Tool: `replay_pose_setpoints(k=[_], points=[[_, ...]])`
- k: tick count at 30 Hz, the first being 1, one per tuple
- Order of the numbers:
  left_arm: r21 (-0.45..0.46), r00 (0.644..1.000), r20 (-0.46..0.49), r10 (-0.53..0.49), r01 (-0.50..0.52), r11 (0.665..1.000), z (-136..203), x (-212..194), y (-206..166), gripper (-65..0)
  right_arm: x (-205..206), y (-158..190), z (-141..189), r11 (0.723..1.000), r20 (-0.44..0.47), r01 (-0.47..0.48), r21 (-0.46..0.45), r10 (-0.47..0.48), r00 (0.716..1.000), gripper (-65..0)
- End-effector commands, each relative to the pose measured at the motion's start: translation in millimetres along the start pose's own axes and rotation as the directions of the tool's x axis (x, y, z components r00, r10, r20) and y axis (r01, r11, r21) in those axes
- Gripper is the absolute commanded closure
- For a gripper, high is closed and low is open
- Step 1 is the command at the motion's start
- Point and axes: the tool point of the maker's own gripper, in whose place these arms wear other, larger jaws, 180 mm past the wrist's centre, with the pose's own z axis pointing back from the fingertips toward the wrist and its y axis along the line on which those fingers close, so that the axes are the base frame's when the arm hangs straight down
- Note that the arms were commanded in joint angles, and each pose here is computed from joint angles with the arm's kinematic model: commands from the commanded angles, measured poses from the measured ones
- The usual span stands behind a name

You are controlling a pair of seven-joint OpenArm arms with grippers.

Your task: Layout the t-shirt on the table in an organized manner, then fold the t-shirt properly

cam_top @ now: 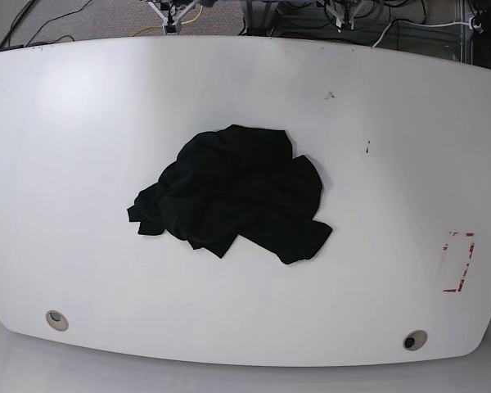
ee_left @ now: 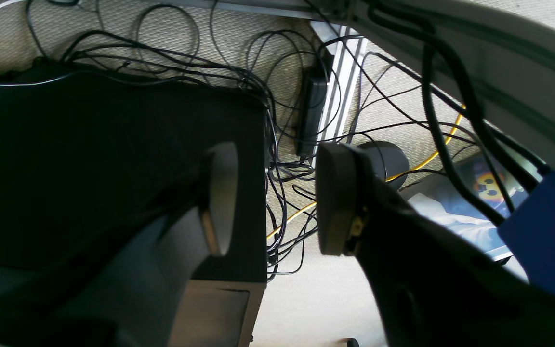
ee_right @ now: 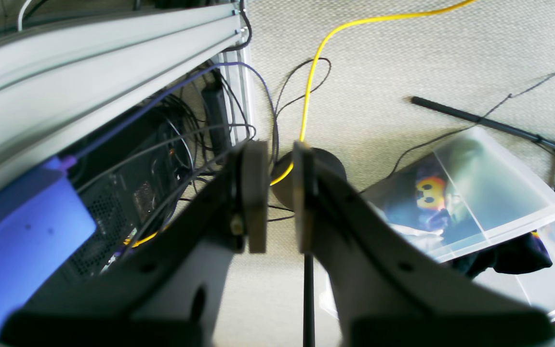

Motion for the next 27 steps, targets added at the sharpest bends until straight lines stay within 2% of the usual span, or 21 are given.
replay_pose_setpoints(k=[1,13,27], points=[[0.023,0.999,-0.038,-0.007,0.008,1.000,4,-24,13,-25.3,-11,-14,5,1.000,-0.001,-0.006,-0.023,0.006,1.000,-7.9],[0.055,0.999,-0.041,-0.015,0.017,0.998,13,-51,34,-26.2,-18,-25,21,0.998,0.055,-0.043,-0.039,0.045,0.997,-7.4],[0.070,0.999,0.033,-0.040,0.038,0.997,24,-51,43,-26.5,-24,-34,41,0.995,0.093,-0.079,-0.056,0.084,0.992,-7.6]])
